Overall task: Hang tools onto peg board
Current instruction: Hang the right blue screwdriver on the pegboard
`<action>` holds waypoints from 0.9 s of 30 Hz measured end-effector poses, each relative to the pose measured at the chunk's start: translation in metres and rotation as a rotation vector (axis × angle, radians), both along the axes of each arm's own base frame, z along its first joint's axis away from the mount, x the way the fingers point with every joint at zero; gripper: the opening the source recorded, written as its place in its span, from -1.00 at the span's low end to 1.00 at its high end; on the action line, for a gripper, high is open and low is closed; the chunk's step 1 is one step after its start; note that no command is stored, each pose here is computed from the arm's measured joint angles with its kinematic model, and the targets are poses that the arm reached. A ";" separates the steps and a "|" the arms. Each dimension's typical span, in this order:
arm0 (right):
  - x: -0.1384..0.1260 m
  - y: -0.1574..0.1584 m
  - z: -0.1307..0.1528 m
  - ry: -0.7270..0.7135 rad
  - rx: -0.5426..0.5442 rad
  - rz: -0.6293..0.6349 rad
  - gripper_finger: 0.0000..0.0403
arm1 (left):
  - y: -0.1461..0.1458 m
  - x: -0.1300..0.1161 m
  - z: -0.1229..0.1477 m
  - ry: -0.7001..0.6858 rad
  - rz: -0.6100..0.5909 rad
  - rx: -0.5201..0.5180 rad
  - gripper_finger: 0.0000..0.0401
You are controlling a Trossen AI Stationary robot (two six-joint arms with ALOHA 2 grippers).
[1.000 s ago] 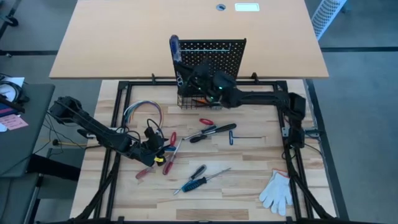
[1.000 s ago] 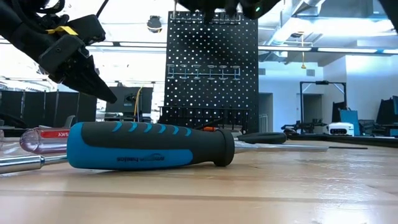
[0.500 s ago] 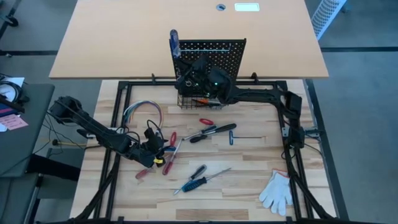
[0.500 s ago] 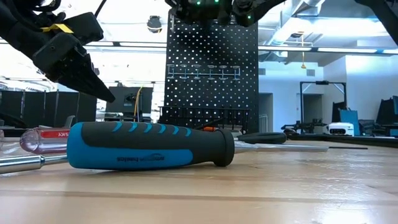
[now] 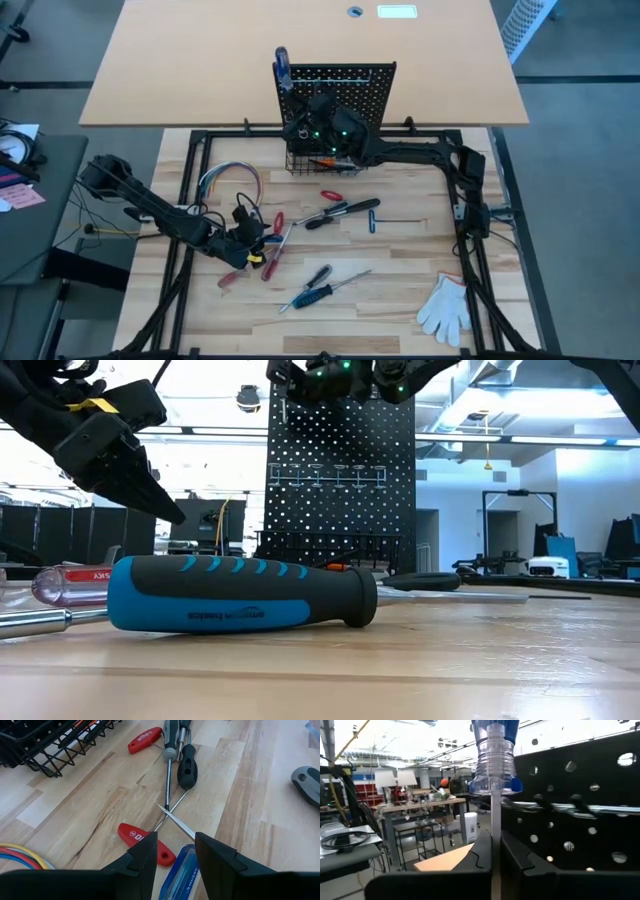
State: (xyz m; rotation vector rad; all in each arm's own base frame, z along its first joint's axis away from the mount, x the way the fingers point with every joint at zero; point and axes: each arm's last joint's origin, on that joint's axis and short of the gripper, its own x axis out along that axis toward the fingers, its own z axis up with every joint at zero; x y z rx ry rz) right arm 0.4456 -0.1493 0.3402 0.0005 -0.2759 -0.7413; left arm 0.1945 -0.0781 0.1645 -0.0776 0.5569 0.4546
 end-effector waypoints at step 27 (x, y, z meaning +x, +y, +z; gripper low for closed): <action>-0.001 -0.013 -0.016 0.132 0.080 -0.021 -0.35 | 0.000 0.000 0.000 -0.002 0.002 -0.002 -0.37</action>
